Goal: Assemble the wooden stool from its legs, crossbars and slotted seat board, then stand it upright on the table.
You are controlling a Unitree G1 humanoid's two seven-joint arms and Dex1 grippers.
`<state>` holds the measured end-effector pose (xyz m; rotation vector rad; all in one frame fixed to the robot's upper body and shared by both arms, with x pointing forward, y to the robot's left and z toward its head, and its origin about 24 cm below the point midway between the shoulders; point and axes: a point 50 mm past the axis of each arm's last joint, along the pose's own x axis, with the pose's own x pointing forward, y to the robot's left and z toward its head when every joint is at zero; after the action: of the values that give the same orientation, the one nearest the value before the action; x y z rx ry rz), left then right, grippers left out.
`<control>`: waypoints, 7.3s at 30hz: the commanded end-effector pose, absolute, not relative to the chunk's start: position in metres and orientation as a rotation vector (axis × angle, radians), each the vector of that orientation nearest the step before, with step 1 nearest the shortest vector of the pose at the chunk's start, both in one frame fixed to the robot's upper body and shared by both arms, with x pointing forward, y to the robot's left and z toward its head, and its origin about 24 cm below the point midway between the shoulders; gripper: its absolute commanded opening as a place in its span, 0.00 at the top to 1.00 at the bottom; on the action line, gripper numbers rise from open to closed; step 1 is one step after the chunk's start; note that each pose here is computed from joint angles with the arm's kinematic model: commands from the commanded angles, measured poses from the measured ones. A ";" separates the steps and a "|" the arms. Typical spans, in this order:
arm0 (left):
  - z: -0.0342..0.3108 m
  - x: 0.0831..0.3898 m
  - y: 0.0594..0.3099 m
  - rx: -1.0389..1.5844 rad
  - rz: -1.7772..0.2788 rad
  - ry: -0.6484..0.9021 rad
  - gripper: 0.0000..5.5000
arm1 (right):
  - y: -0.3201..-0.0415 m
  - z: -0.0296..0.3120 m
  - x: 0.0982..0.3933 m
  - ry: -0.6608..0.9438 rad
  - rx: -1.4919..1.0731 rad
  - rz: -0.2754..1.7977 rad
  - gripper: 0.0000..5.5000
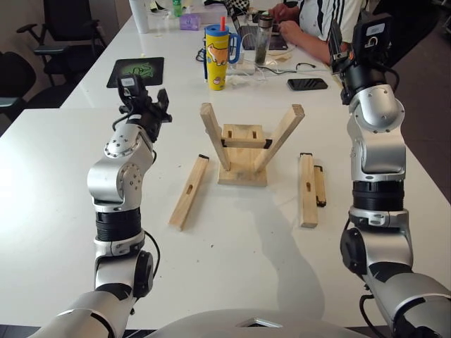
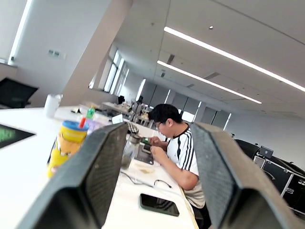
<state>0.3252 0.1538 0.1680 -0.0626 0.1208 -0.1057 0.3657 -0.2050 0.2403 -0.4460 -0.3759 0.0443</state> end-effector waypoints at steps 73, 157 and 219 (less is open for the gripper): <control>0.124 0.272 0.155 0.765 -0.987 0.466 0.59 | -0.067 0.100 0.290 0.059 -0.420 0.663 0.55; 0.090 0.285 0.156 0.231 -0.235 0.433 0.59 | -0.179 0.095 0.335 0.241 -0.995 0.732 0.55; 0.094 0.280 0.168 0.117 0.007 0.242 0.59 | -0.248 0.043 0.264 0.721 0.023 -0.126 0.55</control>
<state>0.2786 0.1728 0.0946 0.1018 0.2430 0.0139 0.2674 -0.2507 0.0513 0.0137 0.6629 -0.1401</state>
